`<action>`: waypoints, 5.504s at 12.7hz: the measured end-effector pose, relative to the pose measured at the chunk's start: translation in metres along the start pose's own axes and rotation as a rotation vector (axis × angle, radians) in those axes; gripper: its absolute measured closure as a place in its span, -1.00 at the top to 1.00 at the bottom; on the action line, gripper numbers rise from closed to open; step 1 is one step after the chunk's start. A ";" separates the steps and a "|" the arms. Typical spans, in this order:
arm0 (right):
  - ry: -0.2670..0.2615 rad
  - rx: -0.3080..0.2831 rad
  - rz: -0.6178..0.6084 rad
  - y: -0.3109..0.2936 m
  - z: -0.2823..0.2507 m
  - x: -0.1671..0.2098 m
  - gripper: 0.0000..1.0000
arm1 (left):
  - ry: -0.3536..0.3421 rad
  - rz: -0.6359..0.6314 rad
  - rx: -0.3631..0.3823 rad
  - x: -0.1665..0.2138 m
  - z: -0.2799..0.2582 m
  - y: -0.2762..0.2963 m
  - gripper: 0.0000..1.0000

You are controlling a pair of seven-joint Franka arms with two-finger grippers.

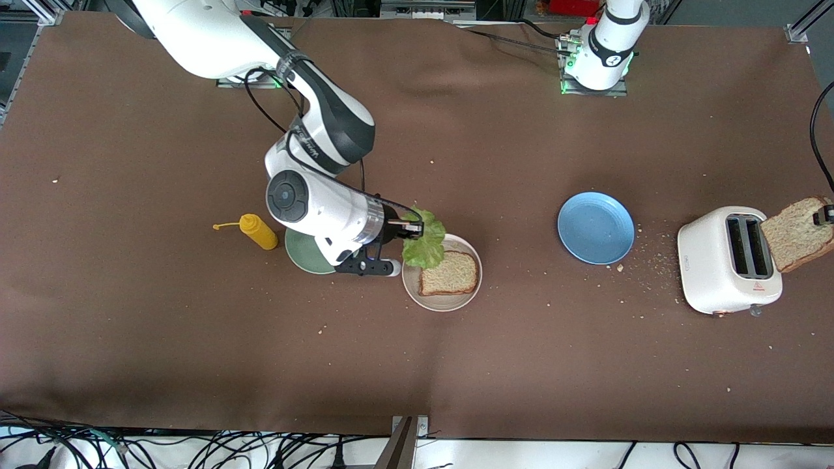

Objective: Make sandwich in beige plate with both arms

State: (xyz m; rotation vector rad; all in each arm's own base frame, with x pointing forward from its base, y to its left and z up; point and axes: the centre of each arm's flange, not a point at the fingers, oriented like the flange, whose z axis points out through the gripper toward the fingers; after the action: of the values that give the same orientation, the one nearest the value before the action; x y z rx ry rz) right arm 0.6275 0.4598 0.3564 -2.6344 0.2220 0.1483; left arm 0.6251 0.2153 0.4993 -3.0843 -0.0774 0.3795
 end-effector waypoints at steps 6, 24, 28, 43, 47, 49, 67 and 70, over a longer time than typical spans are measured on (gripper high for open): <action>0.149 0.125 0.074 0.026 0.089 0.024 -0.94 | -0.072 0.152 -0.075 0.008 -0.003 0.103 -0.84; 0.061 -0.210 -0.087 0.031 0.035 0.016 0.99 | -0.198 0.234 -0.393 0.022 0.032 0.261 -0.84; 0.017 -0.330 -0.140 0.061 -0.044 0.035 0.99 | -0.290 0.245 -0.737 0.054 0.093 0.314 -0.84; -0.033 -0.495 -0.171 0.289 -0.366 0.022 1.00 | -0.173 0.129 -1.026 0.086 0.211 0.525 -0.84; 0.070 -0.472 -0.163 0.313 -0.380 -0.010 1.00 | -0.153 0.117 -0.996 0.083 0.234 0.547 -0.73; 0.085 -0.472 -0.170 0.313 -0.381 -0.019 1.00 | -0.156 0.112 -0.991 0.084 0.241 0.547 -0.35; 0.095 -0.510 -0.137 0.335 -0.403 -0.027 1.00 | -0.054 0.045 -0.503 0.118 0.154 0.305 1.00; 0.099 -0.511 -0.158 0.324 -0.398 -0.027 1.00 | -0.084 0.039 -0.368 0.082 0.086 0.234 1.00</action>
State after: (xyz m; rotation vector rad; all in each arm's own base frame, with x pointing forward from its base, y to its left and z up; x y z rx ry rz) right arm 0.5670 -0.0089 0.5582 -3.1576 0.0033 0.0207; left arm 0.6945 -0.0116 0.3871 -3.4344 -0.1000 0.5539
